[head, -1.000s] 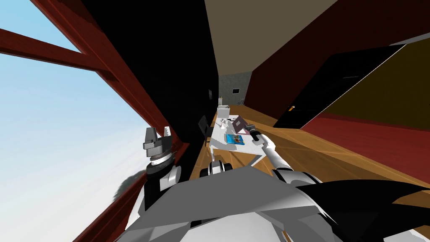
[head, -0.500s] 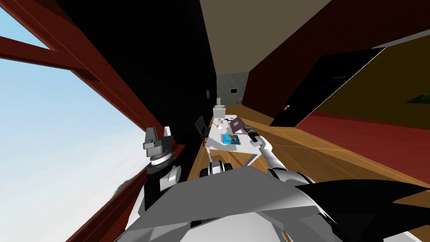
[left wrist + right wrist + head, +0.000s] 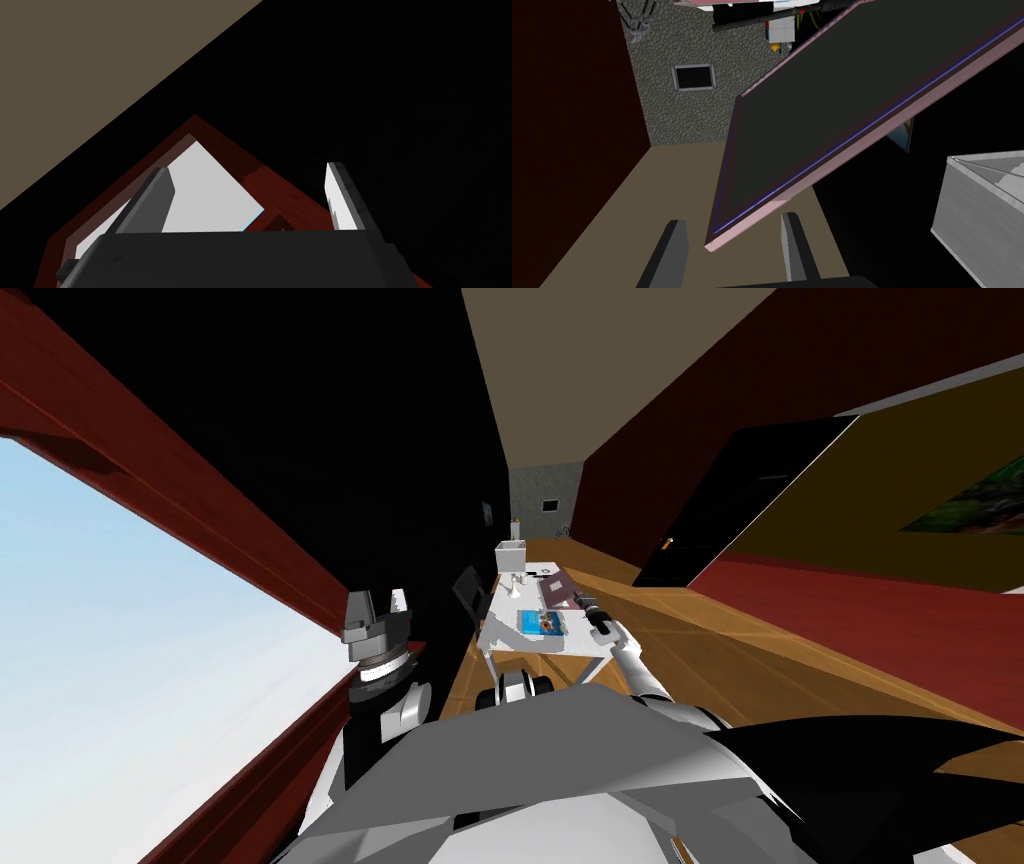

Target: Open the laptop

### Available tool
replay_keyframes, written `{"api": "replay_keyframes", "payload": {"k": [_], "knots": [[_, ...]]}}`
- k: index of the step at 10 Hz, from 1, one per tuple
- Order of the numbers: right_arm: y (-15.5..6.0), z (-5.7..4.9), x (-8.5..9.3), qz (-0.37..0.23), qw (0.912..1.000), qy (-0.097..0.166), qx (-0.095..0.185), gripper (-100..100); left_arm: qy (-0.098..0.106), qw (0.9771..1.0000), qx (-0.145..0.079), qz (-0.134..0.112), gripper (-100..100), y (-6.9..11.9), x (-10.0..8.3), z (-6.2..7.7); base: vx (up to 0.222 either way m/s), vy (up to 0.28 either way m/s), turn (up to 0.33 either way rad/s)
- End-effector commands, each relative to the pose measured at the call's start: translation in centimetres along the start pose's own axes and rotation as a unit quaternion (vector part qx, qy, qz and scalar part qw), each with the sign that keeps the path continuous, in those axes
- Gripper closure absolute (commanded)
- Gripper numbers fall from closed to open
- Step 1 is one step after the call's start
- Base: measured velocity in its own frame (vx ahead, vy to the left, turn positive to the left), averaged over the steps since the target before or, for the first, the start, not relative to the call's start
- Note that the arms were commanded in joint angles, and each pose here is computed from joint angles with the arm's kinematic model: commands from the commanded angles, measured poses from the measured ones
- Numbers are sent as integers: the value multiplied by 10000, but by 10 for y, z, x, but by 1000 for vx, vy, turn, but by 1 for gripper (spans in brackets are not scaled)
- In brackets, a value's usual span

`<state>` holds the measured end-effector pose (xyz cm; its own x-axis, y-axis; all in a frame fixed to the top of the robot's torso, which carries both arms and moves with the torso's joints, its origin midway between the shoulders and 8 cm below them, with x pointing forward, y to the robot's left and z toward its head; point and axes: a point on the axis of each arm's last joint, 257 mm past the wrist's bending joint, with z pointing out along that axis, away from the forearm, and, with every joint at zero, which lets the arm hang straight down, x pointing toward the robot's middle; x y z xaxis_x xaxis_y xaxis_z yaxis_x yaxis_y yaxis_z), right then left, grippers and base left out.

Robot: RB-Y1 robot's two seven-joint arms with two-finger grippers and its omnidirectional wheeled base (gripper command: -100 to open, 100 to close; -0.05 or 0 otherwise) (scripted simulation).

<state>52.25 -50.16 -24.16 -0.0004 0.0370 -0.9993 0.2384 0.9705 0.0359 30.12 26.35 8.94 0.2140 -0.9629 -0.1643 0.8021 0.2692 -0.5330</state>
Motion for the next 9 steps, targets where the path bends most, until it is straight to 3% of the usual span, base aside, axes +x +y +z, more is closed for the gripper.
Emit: {"api": "replay_keyframes", "payload": {"k": [1,2,3,9], "knots": [[18,-12,28,552,9984,99,-107,100,0,10000,0,0,0,0,0,0,32,-82,-78],[7,2,4,403,9992,29,1,-100,0,10000,0,0,0,0,0,0,-31,-28,53],[7,2,4,403,9992,29,1,-100,0,10000,1,-1,0,0,0,0,-54,7,68],[-13,33,-37,388,9990,6,223,-100,-1,10000,1,-2,0,0,0,0,-77,12,60]]}}
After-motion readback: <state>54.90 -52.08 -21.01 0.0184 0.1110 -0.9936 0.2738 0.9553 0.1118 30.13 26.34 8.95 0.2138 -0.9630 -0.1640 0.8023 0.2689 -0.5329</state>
